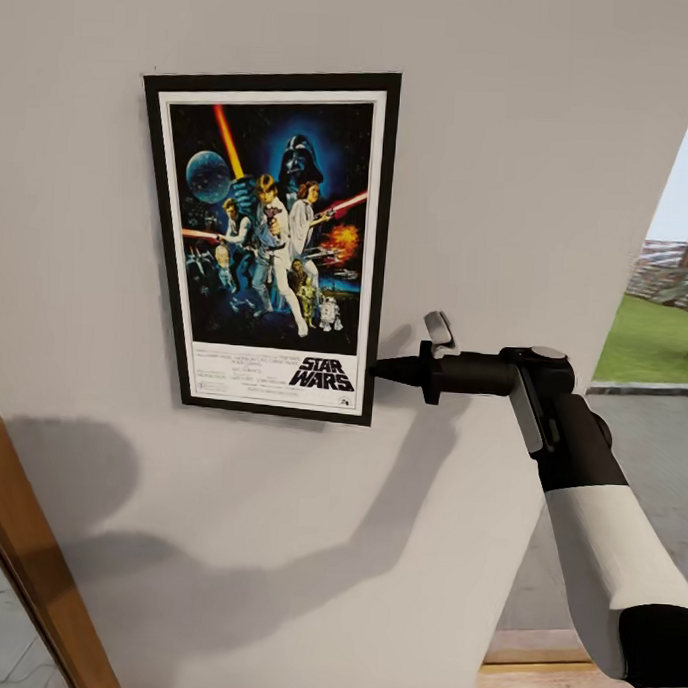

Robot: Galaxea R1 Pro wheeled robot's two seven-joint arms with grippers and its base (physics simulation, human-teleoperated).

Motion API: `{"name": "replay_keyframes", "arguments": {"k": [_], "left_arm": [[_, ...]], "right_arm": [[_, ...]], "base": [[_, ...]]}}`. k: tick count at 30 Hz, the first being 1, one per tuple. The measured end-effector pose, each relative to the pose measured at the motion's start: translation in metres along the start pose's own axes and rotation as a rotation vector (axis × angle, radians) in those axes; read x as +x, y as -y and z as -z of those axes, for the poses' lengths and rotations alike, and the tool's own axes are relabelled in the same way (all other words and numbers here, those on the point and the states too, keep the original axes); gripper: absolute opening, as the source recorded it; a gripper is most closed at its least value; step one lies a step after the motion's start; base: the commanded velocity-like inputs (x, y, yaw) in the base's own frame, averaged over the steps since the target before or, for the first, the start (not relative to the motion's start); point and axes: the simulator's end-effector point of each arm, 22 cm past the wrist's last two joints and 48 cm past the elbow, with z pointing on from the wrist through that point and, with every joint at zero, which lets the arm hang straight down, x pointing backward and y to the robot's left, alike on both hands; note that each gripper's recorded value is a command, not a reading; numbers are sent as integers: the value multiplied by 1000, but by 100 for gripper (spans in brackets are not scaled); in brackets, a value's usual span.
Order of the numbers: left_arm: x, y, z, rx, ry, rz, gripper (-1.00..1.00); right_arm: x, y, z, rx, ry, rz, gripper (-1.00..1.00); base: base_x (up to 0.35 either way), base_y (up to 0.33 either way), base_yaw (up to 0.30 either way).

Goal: Pick up the poster from the kitchen countertop and hang it on one of the wall nails in the kitchen.

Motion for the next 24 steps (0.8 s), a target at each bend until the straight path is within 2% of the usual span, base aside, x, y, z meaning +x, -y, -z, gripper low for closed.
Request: {"name": "replay_keyframes", "arguments": {"k": [2, 3, 4, 5, 18, 24], "left_arm": [[0, 0, 0, 0, 0, 0, 100], [0, 0, 0, 0, -1, 0, 100], [0, 0, 0, 0, 0, 0, 100], [0, 0, 0, 0, -1, 1, 100], [0, 0, 0, 1, -1, 0, 100], [0, 0, 0, 0, 0, 0, 100]], "right_arm": [[0, 0, 0, 0, 0, 0, -100], [-7, -59, -29, -216, 5, 88, -100], [-9, -51, -15, -191, 7, 87, 100], [0, -1, -1, -5, -1, 2, 100], [-2, -3, 0, -9, 6, -8, 100], [-2, -3, 0, -14, 7, -10, 100]], "base": [[211, 0, 0], [111, 0, 0], [89, 0, 0], [45, 0, 0], [10, 0, 0], [-176, 0, 0]]}}
